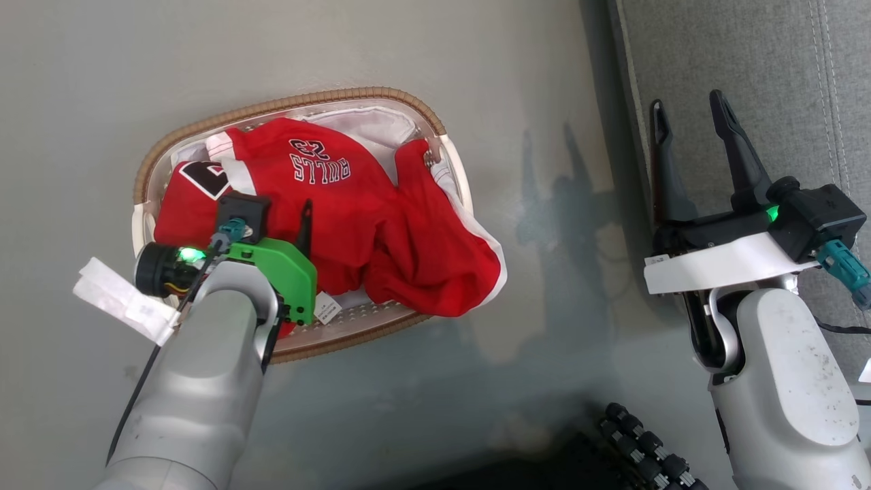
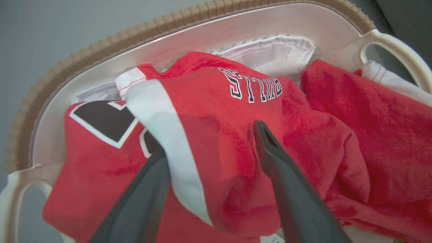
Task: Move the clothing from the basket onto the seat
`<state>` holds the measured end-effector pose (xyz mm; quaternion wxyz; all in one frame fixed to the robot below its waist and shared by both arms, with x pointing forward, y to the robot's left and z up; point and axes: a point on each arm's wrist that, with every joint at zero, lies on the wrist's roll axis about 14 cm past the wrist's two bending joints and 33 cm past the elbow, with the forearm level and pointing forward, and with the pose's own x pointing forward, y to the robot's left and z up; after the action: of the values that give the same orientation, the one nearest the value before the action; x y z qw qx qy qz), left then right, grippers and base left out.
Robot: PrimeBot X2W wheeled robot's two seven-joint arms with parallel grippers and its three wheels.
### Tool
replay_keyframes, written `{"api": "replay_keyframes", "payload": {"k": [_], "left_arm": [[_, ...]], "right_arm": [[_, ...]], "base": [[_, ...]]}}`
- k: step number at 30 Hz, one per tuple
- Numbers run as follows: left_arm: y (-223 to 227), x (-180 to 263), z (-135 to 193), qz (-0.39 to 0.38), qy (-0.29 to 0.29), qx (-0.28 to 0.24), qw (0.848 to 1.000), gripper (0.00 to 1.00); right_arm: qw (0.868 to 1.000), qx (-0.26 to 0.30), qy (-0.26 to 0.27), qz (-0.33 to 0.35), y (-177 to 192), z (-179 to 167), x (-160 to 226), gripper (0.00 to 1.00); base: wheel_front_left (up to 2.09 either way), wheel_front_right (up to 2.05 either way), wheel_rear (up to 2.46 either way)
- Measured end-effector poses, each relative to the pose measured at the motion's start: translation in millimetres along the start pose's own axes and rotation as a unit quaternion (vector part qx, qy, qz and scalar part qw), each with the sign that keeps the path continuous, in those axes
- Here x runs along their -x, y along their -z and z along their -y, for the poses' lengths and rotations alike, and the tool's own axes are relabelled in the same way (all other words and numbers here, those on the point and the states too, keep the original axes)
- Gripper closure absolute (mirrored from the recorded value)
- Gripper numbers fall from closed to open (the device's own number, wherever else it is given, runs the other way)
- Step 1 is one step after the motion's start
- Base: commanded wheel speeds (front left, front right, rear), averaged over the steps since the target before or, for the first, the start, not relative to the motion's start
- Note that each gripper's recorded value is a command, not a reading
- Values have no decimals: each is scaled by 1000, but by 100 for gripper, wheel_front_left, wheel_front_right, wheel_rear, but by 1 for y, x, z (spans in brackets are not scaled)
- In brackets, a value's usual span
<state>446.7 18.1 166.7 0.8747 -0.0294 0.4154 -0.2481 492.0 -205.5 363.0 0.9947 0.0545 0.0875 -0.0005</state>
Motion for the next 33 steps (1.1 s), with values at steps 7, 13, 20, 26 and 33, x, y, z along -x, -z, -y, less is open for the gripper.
{"api": "replay_keyframes", "payload": {"k": [7, 13, 20, 26, 33], "left_arm": [[-11, 1, 17, 17, 25, -13, 999, 100], [-28, 7, 22, 39, 32, -29, 998, 100], [-59, 28, 39, 82, 54, -65, 993, 100], [-97, 57, 56, 133, 68, -105, 983, 100], [-161, 108, 87, 224, 85, -166, 957, 100]], "right_arm": [[1000, -2, -4, 2, -3, -3, 0, 0], [1000, -1, -3, 11, -11, -4, 2, 0], [1000, 5, -3, 22, -26, -5, 10, 0], [999, 10, -6, 32, -41, -11, 26, 0], [999, 3, -11, 49, -63, -19, 53, 0]], "base": [[0, 0, 0], [0, 0, 0], [0, 0, 0], [0, 0, 0], [0, 0, 0]]}}
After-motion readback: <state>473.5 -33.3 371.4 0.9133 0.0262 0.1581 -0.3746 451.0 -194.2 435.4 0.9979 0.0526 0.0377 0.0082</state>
